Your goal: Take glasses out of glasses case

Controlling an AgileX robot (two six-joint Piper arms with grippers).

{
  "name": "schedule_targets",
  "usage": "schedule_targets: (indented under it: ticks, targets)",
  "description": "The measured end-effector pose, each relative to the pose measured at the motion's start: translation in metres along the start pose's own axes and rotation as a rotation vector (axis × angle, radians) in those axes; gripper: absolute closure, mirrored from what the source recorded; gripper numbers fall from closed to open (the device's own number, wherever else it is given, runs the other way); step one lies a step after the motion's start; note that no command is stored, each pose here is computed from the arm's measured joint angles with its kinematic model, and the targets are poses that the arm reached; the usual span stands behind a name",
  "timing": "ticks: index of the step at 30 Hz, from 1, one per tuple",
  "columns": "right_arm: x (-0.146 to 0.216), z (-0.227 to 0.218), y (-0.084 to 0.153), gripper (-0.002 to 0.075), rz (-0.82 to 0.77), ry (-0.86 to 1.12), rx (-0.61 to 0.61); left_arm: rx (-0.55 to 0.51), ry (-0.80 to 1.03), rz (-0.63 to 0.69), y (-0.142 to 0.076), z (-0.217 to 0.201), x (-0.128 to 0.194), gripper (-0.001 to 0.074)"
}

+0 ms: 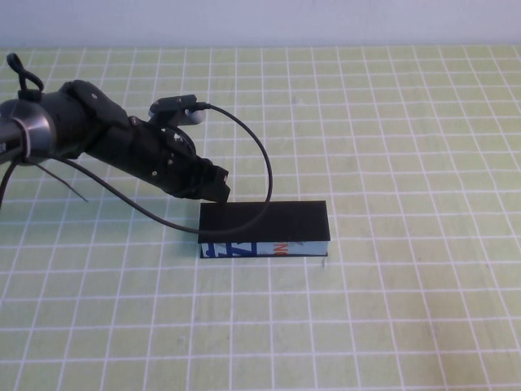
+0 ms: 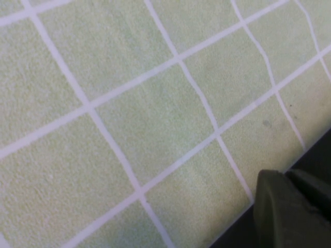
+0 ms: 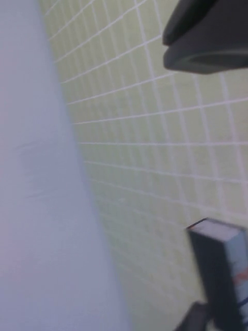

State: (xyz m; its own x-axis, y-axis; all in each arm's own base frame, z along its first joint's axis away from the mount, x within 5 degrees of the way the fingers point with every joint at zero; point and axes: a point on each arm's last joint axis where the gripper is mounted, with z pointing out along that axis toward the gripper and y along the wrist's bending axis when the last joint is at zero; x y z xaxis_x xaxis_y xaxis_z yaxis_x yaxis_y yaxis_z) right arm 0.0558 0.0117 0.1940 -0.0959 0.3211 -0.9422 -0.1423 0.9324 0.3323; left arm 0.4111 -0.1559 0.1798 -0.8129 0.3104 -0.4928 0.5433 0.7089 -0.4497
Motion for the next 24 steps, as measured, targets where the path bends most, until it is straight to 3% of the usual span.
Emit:
schedule_targets:
  ticks: [7, 11, 15, 19, 24]
  targets:
    - [-0.015, -0.001, -0.004, 0.0743, 0.271, -0.175, 0.023, 0.0, 0.004, 0.0, 0.0, 0.001, 0.0, 0.0739]
    - [-0.017, -0.001, 0.004, 0.0743, 0.354, -0.095, -0.031, -0.002, 0.008, 0.004, 0.001, 0.001, 0.001, 0.0739]
    - [-0.043, 0.007, 0.029, 0.0743, 0.362, 0.117, -0.108, -0.006, 0.019, 0.014, 0.001, 0.001, 0.002, 0.0739]
    - [-0.066, 0.032, 0.052, 0.0743, 0.279, 0.458, -0.155, -0.008, 0.024, 0.019, 0.001, 0.001, 0.002, 0.0739]
    - [-0.084, 0.087, 0.062, 0.0743, 0.124, 0.772, -0.175, -0.009, 0.025, 0.02, 0.001, 0.001, 0.002, 0.0739]
